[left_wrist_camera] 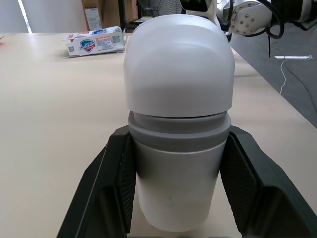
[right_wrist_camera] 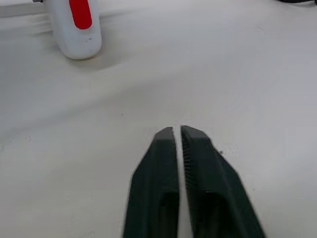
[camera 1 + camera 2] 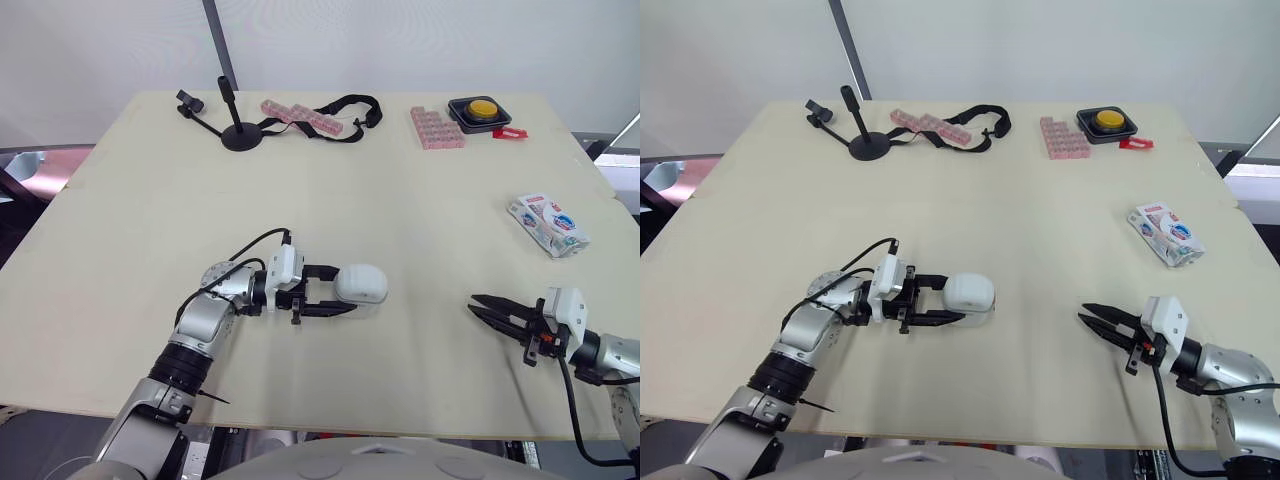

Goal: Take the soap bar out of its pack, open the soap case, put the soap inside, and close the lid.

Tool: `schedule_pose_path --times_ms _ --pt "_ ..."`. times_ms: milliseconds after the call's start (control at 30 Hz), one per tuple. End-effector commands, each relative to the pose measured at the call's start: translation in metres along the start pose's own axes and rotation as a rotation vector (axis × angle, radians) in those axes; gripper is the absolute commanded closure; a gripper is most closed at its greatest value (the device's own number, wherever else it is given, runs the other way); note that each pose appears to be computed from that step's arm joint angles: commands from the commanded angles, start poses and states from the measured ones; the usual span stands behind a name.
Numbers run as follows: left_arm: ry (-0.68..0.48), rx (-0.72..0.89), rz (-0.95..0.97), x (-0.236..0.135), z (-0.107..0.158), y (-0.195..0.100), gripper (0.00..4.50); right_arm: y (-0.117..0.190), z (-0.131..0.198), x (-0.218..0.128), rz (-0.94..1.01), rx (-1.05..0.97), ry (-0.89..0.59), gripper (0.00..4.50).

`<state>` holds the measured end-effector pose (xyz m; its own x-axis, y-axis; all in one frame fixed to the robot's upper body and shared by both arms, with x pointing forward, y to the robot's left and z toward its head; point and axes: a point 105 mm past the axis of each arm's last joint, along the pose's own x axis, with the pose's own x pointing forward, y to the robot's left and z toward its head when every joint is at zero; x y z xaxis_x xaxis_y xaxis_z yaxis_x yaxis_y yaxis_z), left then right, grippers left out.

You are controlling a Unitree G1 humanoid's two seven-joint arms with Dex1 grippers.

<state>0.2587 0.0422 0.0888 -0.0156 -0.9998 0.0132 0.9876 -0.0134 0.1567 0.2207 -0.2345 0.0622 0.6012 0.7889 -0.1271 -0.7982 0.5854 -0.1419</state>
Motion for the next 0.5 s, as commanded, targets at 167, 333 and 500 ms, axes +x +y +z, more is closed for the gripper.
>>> schedule_pose_path --times_ms 167,333,500 --pt "0.006 0.022 -0.002 -0.002 0.004 0.003 2.61 -0.001 0.068 0.038 0.109 -0.090 -0.196 4.46" --pt "0.006 0.026 -0.003 -0.001 0.004 0.003 2.61 0.016 0.120 0.073 0.228 -0.112 -0.311 4.46" --pt "0.005 0.028 -0.002 -0.001 0.004 0.003 2.61 0.046 0.152 0.095 0.390 -0.150 -0.332 4.46"
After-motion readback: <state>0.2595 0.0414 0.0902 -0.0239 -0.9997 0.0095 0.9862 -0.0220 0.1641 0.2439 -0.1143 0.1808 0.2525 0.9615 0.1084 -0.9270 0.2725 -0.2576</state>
